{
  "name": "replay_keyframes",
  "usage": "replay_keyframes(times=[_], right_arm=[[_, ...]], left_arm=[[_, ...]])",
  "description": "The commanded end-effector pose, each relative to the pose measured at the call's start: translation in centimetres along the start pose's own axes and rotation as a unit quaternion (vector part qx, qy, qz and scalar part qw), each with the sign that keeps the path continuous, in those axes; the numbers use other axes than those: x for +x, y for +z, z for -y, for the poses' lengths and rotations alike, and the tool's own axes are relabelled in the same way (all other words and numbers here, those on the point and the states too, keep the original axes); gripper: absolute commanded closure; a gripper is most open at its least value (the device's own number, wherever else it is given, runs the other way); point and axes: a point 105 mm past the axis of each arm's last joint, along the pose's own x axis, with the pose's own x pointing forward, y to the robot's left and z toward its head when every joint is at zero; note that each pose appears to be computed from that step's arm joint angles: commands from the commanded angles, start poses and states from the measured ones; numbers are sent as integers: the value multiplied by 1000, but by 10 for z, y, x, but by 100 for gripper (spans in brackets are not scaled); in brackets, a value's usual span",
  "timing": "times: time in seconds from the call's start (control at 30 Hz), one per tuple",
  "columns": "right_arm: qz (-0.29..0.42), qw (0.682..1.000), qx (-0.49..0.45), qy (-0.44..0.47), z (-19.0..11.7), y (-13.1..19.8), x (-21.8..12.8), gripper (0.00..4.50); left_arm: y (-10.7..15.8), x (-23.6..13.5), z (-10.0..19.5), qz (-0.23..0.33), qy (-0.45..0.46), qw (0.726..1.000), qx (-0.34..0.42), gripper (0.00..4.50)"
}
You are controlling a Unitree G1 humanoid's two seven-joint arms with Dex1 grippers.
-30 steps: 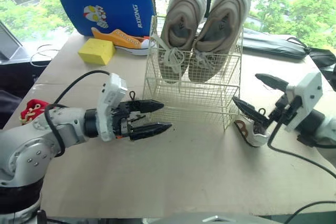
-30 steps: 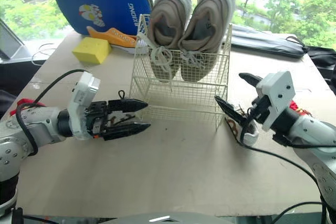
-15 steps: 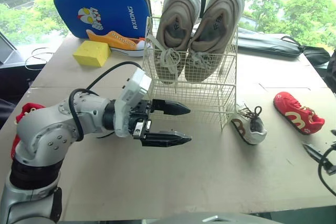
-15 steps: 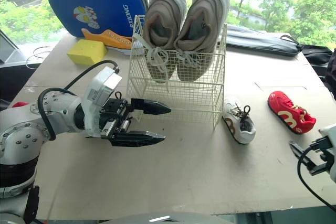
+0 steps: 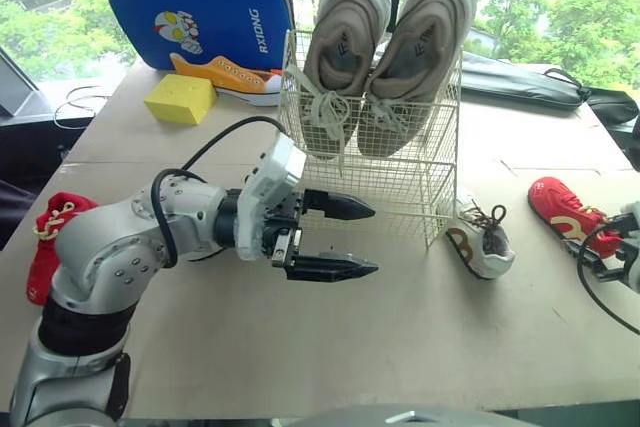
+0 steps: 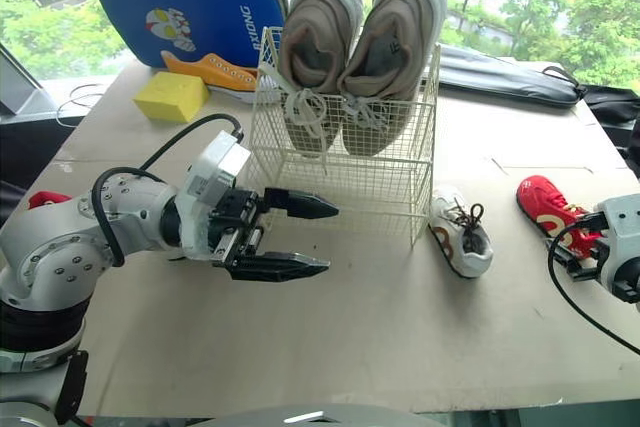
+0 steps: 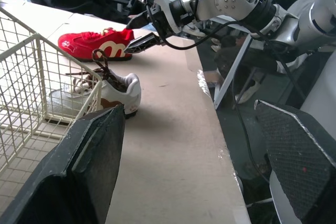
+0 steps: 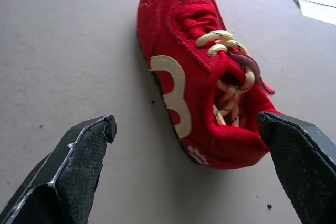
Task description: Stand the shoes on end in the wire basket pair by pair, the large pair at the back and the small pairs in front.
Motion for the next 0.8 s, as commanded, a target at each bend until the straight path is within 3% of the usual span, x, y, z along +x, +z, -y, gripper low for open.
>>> replay_keyframes(times=[0.03, 0.13, 0.2, 0.3, 0.37, 0.57, 0.8], right_arm=[[24, 999, -16, -14, 9, 13, -6, 0], [107, 983, 5, 148, -41, 39, -31, 0], [110, 958, 7, 264, -77, 36, -58, 0], [82, 943, -16, 321, -102, 22, -77, 0], [60, 949, -30, 308, -114, 10, -71, 0], [73, 974, -9, 215, -116, 7, -37, 0], [55, 973, 27, 223, -141, -6, -16, 0]], left_arm=[[6, 1, 7, 7, -2, 1000, 24, 18], [4, 0, 6, 10, 10, 1000, 19, 18], [4, -1, 6, 11, 13, 1000, 16, 18], [2, -3, 7, 9, 15, 1000, 15, 18], [1, -4, 5, 8, 18, 1000, 13, 18], [2, -4, 4, 6, 13, 1000, 13, 18], [3, -6, 2, 0, 9, 1000, 15, 18]])
